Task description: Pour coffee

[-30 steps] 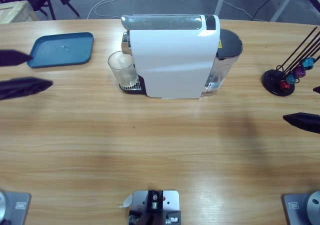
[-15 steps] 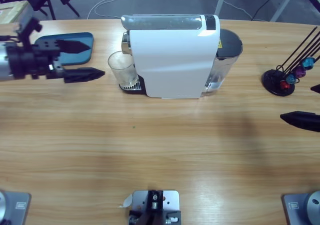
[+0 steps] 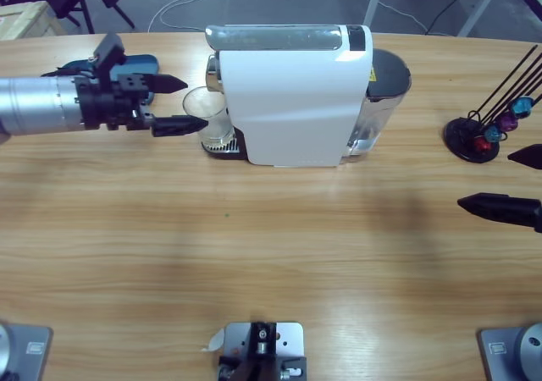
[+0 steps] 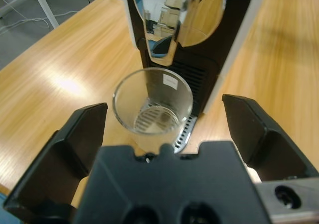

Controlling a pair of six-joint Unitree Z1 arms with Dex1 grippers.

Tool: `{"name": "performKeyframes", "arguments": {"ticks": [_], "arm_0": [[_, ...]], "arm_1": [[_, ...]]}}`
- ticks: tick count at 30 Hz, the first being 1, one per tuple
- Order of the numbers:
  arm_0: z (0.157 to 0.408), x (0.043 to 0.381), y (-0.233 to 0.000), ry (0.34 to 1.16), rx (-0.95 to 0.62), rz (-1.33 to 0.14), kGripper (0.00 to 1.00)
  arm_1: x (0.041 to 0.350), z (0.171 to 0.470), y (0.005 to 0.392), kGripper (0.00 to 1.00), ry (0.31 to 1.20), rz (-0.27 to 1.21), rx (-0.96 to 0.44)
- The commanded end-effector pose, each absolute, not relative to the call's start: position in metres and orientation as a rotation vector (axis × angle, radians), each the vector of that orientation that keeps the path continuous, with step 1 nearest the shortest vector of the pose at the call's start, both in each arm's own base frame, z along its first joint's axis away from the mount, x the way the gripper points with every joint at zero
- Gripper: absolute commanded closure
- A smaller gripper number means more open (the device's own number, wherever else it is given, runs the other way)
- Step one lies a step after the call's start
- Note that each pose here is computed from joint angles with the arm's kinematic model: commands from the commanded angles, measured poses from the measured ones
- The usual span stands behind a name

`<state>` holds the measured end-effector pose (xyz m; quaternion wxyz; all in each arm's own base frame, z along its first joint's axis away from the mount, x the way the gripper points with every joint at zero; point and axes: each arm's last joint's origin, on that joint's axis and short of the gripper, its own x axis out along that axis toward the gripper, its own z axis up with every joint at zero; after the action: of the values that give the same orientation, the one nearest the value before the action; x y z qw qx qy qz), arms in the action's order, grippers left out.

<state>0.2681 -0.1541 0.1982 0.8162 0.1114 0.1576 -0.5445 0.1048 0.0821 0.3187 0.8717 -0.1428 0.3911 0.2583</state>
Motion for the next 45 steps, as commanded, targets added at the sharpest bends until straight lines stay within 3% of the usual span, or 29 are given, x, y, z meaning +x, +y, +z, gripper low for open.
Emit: {"name": "performKeyframes", "arguments": {"ticks": [1,5,13,16,22,25,28,29,31,36,40,45], "arm_0": [[0.181,0.287,-0.161,0.326,0.224,-1.165,0.000],[0.169,0.287,-0.168,0.361,0.219,-1.189,0.000],[0.168,0.283,-0.173,0.376,0.219,-1.166,0.011],[0.168,0.283,-0.173,0.378,0.212,-1.173,0.197],[0.168,0.283,-0.173,0.382,0.212,-1.169,0.348],[0.168,0.282,-0.173,0.382,0.212,-1.170,0.530],[0.168,0.282,-0.172,0.383,0.211,-1.167,0.847],[0.168,0.281,-0.171,0.386,0.212,-1.160,0.865],[0.172,0.277,-0.165,0.387,0.216,-1.130,1.000],[0.223,0.270,-0.126,0.294,0.146,-0.901,1.000],[0.259,0.271,-0.104,0.225,0.070,-0.561,1.000],[0.248,0.308,-0.062,0.274,-0.026,-0.170,1.000]], "arm_1": [[0.114,0.313,0.092,0.000,0.854,0.559,-0.308],[0.114,0.313,0.093,0.000,0.855,0.561,-0.307],[0.117,0.310,0.096,0.000,0.863,0.574,-0.303],[0.117,0.310,0.096,0.000,0.864,0.576,-0.302],[0.117,0.309,0.096,0.000,0.861,0.576,-0.300],[0.116,0.309,0.096,0.000,0.859,0.576,-0.299],[0.116,0.310,0.095,0.000,0.857,0.576,-0.297],[0.116,0.310,0.095,0.000,0.856,0.576,-0.296],[0.115,0.310,0.094,0.000,0.850,0.574,-0.293],[0.113,0.312,0.092,0.000,0.839,0.575,-0.288],[0.111,0.311,0.091,0.000,0.831,0.579,-0.283],[0.110,0.311,0.091,0.000,0.828,0.579,-0.274]]}}
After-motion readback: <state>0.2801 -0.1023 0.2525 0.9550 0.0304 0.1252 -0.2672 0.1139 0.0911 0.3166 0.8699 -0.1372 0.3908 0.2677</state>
